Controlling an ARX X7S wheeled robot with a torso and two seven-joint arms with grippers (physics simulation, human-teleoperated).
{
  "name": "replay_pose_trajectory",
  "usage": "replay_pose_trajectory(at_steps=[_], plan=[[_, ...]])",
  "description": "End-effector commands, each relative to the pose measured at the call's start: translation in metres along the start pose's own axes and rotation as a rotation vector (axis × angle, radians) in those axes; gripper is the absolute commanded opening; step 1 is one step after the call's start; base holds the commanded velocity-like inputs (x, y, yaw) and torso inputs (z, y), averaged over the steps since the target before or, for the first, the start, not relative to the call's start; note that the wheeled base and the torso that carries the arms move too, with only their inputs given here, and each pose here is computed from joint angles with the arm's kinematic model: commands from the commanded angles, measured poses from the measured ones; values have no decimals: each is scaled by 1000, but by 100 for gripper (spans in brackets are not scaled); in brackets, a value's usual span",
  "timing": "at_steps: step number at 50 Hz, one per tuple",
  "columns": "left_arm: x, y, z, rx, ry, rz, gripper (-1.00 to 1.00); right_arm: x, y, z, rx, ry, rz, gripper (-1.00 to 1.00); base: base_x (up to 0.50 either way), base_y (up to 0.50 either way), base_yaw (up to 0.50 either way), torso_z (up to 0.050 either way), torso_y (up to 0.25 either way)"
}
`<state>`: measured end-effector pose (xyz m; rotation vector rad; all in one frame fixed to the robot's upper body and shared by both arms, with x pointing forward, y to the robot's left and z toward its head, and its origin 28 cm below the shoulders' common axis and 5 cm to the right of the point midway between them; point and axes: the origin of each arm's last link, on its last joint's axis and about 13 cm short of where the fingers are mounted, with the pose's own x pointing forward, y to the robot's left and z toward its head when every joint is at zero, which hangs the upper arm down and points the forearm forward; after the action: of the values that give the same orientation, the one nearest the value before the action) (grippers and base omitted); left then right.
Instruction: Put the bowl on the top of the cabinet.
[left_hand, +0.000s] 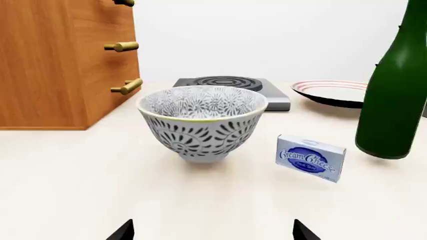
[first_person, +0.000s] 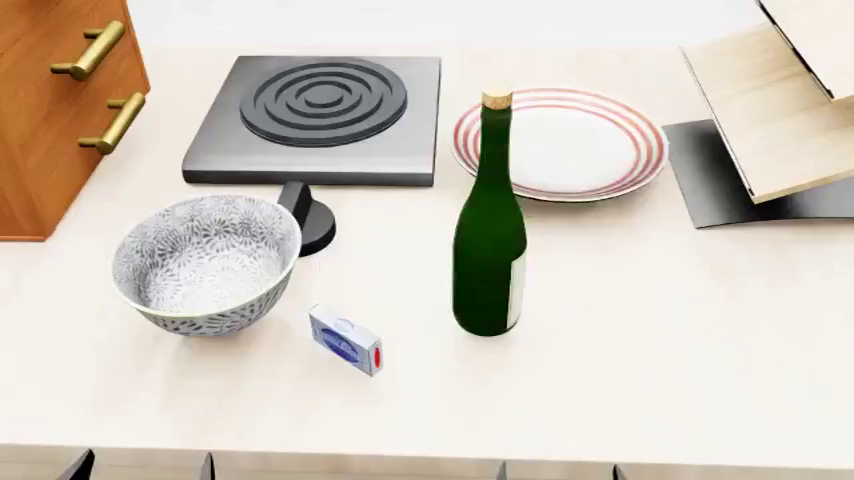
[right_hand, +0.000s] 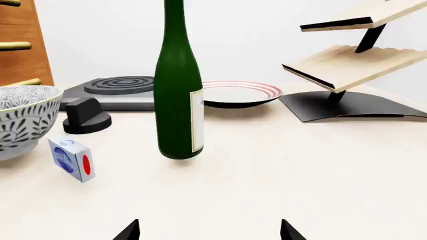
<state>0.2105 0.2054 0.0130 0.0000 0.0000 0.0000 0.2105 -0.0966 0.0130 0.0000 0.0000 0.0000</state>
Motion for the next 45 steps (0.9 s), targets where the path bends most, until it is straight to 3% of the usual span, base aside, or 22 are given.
replay_pose_trajectory(at_steps=[1,11,12,13,21,32,45], plan=[[0,0,-1,0,0,0,100,0,0,-2,0,0,0,100,0,0,0,0,0],[0,-2,6,21,-15,2,100,-1,0,4,-28,-18,-4,100,0,0,0,0,0],[0,-2,5,21,-15,3,100,-15,0,14,-42,34,-10,100,0,0,0,0,0],[0,-2,5,22,-15,4,100,-7,1,21,-38,-19,-13,100,0,0,0,0,0],[0,-2,13,26,-29,10,100,0,1,19,-49,-22,-30,100,0,0,0,0,0],[0,-3,67,75,-158,17,100,-1,1,79,-67,-158,-26,100,0,0,0,0,0],[1,-6,87,89,-197,8,100,-1,0,89,-65,-173,-17,100,0,0,0,0,0]])
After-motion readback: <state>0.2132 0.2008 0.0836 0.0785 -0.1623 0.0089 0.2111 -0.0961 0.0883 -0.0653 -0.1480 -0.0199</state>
